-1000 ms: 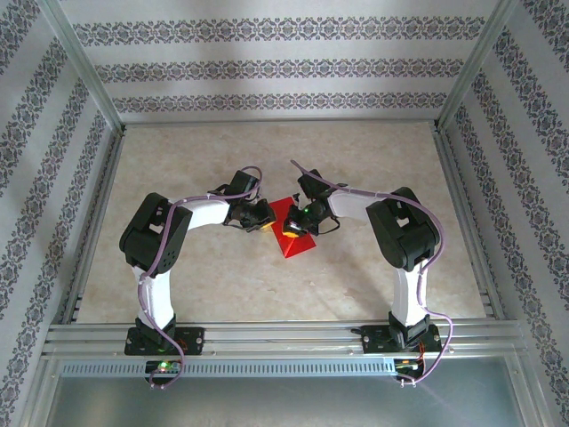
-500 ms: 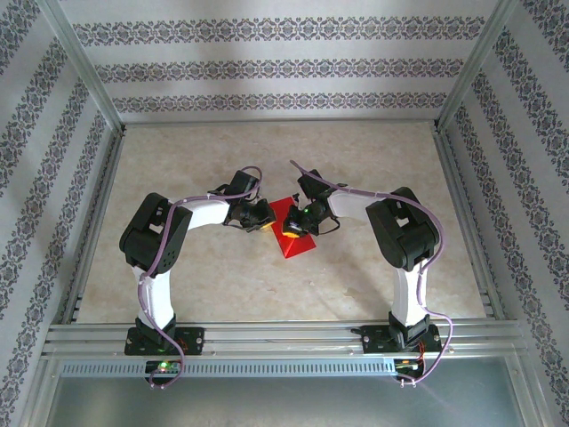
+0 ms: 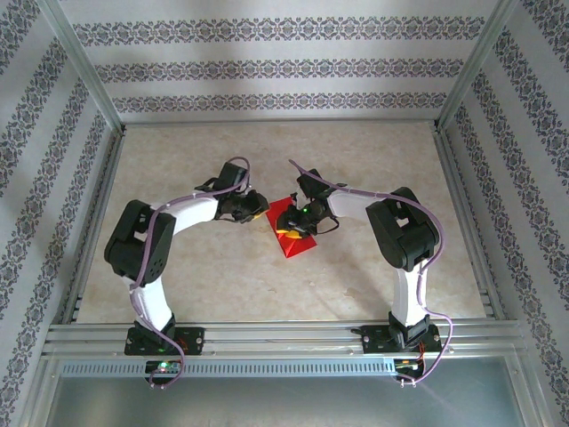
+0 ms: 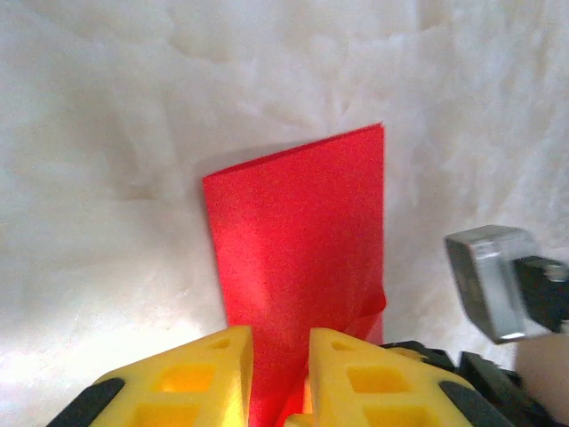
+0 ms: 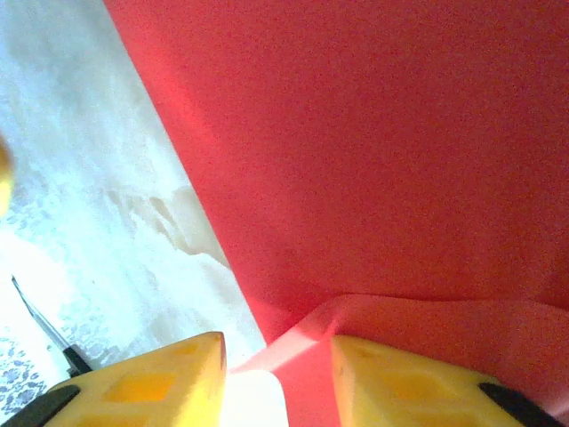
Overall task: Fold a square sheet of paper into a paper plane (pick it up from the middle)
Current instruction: Fold the triangle a second time at the center of the table.
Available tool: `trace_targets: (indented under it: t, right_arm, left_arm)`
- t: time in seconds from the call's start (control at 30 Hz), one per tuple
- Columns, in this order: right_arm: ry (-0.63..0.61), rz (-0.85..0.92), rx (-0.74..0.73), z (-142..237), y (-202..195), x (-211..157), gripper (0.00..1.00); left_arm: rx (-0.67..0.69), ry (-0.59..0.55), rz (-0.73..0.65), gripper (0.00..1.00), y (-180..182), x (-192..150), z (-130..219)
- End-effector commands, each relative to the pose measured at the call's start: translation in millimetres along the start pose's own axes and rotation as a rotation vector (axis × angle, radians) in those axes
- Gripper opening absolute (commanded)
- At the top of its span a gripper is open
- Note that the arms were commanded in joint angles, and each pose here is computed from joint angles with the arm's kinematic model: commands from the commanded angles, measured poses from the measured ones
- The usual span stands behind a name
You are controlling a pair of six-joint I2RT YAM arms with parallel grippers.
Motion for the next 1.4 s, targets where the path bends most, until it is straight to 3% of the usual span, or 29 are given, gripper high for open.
trace_targets:
  t: [0.0, 0.27, 0.67, 0.83, 1.37]
  right_arm:
    - [0.04, -0.056, -0.099, -10.7, -25.1, -11.5, 0.45]
    - [0.04, -0.053, -0.094, -11.4, -28.8, -12.1, 0.47]
    - [0.059, -0.061, -0.122, -15.4, -40.8, -16.2, 0.3]
    - [0.056, -0.057, -0.116, -15.5, -41.0, -16.2, 0.41]
    - [0.041, -0.039, -0.053, -11.6, -42.7, -14.0, 0.48]
  left_arm:
    - [0.009, -0.032, 0.031, 0.25, 2.2, -0.1, 12.4]
    - [-0.064, 0.015, 0.024, 0.25, -7.7, -10.8, 13.3]
    - [-0.063, 0.1, 0.006, 0.18, -11.9, -43.1, -3.8]
    - [-0.047, 0.116, -0.002, 0.18, -11.0, -51.3, -11.8]
    - [0.015, 0.031, 0.015, 0.17, -4.2, -38.3, -1.4]
Point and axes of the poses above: each hand's point on the last joint's axis, 136 mm out from that joint toward the fingers, its own z axis back along the fingers, its own y axis along the line the jaws close on, x = y × z, the point moved 7 cm from there along z, back along the fingers, and after that the axes turned 6 degrees about z, right-handed, at the moved point
